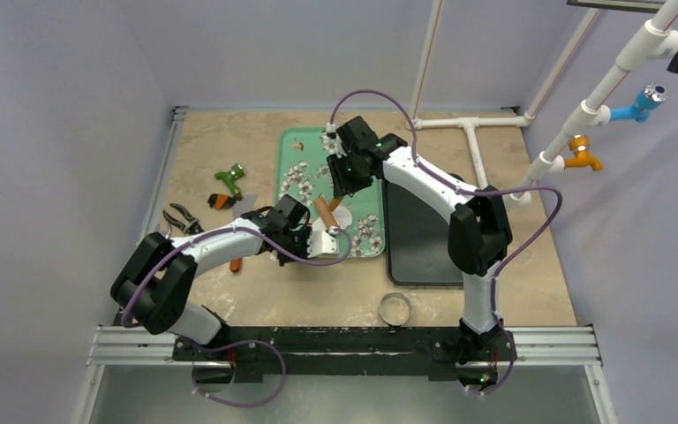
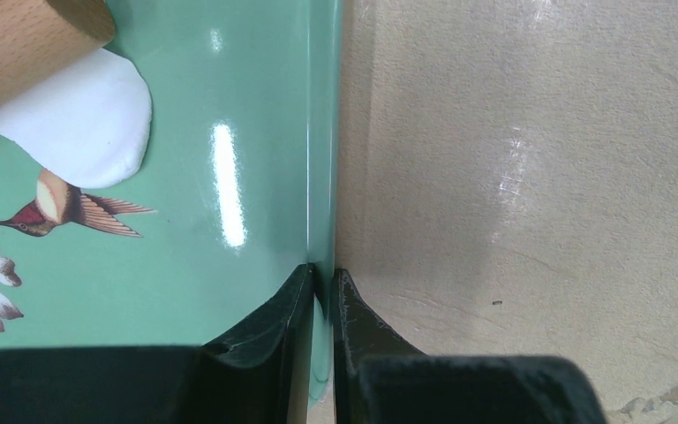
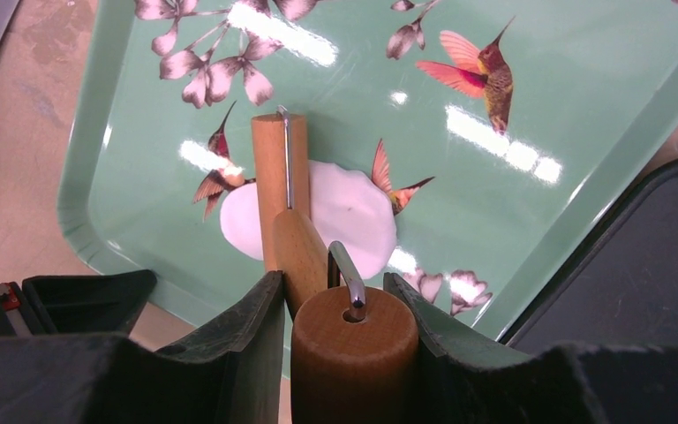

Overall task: Roll out the dumpling wrappers from the dough
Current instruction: Flatten out the dough on the work surface.

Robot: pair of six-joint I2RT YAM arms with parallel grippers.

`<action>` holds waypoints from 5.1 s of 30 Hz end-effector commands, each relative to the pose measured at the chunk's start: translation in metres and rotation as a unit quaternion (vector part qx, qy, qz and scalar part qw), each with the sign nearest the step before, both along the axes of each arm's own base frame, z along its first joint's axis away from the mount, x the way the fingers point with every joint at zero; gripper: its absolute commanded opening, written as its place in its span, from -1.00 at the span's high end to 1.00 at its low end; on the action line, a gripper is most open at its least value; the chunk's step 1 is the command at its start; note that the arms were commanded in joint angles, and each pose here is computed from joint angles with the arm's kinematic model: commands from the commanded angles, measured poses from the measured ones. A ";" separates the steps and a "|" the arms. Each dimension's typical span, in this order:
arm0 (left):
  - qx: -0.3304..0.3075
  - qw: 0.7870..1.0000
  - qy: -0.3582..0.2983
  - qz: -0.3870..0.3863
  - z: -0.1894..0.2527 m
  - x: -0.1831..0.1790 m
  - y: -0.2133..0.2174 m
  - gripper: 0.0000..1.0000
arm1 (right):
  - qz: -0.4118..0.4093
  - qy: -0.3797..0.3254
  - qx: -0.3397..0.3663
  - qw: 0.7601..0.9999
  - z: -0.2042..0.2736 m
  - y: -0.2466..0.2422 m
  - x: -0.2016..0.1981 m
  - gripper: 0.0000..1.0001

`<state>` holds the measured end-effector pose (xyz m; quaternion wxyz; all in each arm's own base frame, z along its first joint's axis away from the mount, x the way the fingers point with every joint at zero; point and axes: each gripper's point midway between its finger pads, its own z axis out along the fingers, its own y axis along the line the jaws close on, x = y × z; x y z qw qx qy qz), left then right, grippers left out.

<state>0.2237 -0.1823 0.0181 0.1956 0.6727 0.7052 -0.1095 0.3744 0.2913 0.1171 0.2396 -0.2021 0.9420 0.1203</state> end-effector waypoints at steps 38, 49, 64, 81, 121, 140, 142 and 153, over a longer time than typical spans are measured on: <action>0.046 0.993 0.109 0.017 -0.012 -0.047 0.026 1.00 | 0.074 -0.083 -0.034 0.993 0.101 -0.004 -0.028 1.00; 0.046 0.993 0.110 0.019 -0.013 -0.047 0.026 1.00 | 0.112 -0.090 -0.108 0.984 0.083 0.010 -0.047 1.00; 0.045 0.993 0.111 0.019 -0.012 -0.047 0.026 1.00 | 0.264 -0.077 -0.230 0.934 0.001 0.016 -0.073 1.00; 0.040 0.994 0.106 0.014 -0.012 -0.047 0.025 1.00 | 0.338 -0.437 -0.124 0.824 0.126 -0.004 -0.079 1.00; 0.034 0.994 0.103 0.011 -0.012 -0.047 0.024 1.00 | 0.565 -0.516 -0.151 0.626 0.086 -0.005 -0.147 1.00; 0.034 0.994 0.104 0.012 -0.011 -0.046 0.023 1.00 | 0.594 -0.526 -0.240 0.560 0.081 -0.039 -0.149 1.00; 0.035 0.994 0.105 0.013 -0.011 -0.046 0.024 1.00 | 0.593 -0.535 -0.245 0.549 0.080 -0.032 -0.144 1.00; 0.034 0.994 0.106 0.012 -0.011 -0.046 0.023 1.00 | 0.625 -0.526 -0.277 0.506 0.057 0.001 -0.133 1.00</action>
